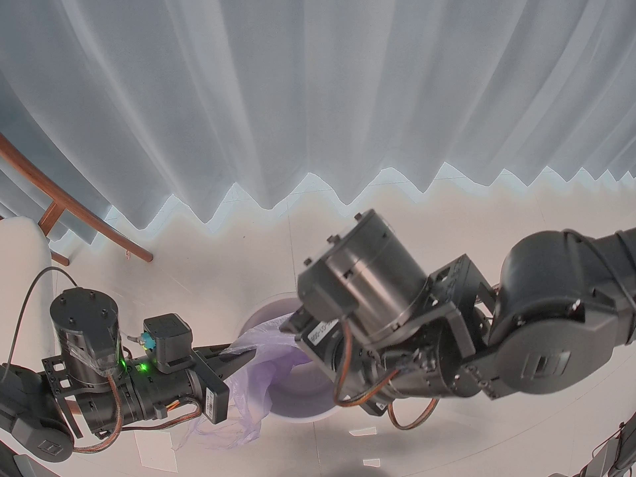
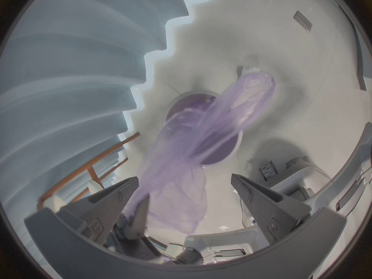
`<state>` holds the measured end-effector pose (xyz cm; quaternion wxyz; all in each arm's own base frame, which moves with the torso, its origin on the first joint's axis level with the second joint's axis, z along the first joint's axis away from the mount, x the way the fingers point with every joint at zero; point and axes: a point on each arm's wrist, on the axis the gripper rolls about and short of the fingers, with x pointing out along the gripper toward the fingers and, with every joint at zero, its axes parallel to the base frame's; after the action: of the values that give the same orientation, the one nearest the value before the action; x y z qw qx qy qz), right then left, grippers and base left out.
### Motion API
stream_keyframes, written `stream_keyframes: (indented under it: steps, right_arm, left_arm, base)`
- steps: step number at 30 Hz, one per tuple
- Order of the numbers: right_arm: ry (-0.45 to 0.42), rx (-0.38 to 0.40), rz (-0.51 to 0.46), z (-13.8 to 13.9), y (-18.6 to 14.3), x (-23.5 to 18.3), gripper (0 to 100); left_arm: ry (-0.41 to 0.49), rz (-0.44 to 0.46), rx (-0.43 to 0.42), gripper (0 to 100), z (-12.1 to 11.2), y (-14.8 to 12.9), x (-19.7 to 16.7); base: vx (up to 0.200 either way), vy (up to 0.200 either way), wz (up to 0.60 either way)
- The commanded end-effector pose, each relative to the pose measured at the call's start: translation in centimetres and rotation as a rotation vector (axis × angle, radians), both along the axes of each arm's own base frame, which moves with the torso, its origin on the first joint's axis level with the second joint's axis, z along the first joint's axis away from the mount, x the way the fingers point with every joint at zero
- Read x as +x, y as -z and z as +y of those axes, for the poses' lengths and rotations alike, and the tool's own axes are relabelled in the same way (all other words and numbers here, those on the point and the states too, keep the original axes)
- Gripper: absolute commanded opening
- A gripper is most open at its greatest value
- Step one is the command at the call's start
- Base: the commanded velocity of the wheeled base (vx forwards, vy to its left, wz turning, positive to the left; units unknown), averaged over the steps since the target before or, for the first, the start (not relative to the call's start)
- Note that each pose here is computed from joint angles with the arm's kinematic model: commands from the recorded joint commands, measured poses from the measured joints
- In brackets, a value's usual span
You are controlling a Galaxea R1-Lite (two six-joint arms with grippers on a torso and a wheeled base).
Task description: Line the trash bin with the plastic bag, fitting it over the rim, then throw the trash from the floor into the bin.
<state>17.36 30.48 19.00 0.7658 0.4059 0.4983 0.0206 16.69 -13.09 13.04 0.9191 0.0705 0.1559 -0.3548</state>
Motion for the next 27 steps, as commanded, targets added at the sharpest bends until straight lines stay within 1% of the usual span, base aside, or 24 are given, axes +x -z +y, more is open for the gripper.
stream_keyframes:
  steps: [1, 10, 14, 22, 27]
  right_arm:
    - [-0.054, -0.055, 0.026, 0.5, 1.7, -1.7, 100]
    - [-0.049, -0.074, 0.039, 0.8, 2.4, -1.4, 100]
    - [-0.062, -0.101, 0.049, 0.9, 3.2, -1.7, 100]
    - [-0.047, -0.131, 0.063, 0.7, 4.1, -1.1, 100]
    - [0.000, -0.157, 0.065, -0.5, 4.6, 1.1, 100]
  left_arm:
    - [-0.020, -0.004, -0.006, 0, 0.1, -0.1, 0.5]
    - [-0.022, -0.004, -0.008, 0, 0.2, -0.2, 0.4]
    - [-0.021, -0.008, -0.010, 0, 0.2, -0.3, 0.5]
    - [-0.021, -0.015, -0.015, 0, 0.3, -0.4, 0.4]
    - [-0.021, -0.019, -0.016, 0, 0.3, -0.5, 0.3]
  base:
    - [0.000, 0.000, 0.00]
    - [0.000, 0.000, 0.00]
    - [0.000, 0.000, 0.00]
    - [0.000, 0.000, 0.00]
    - [0.000, 0.000, 0.00]
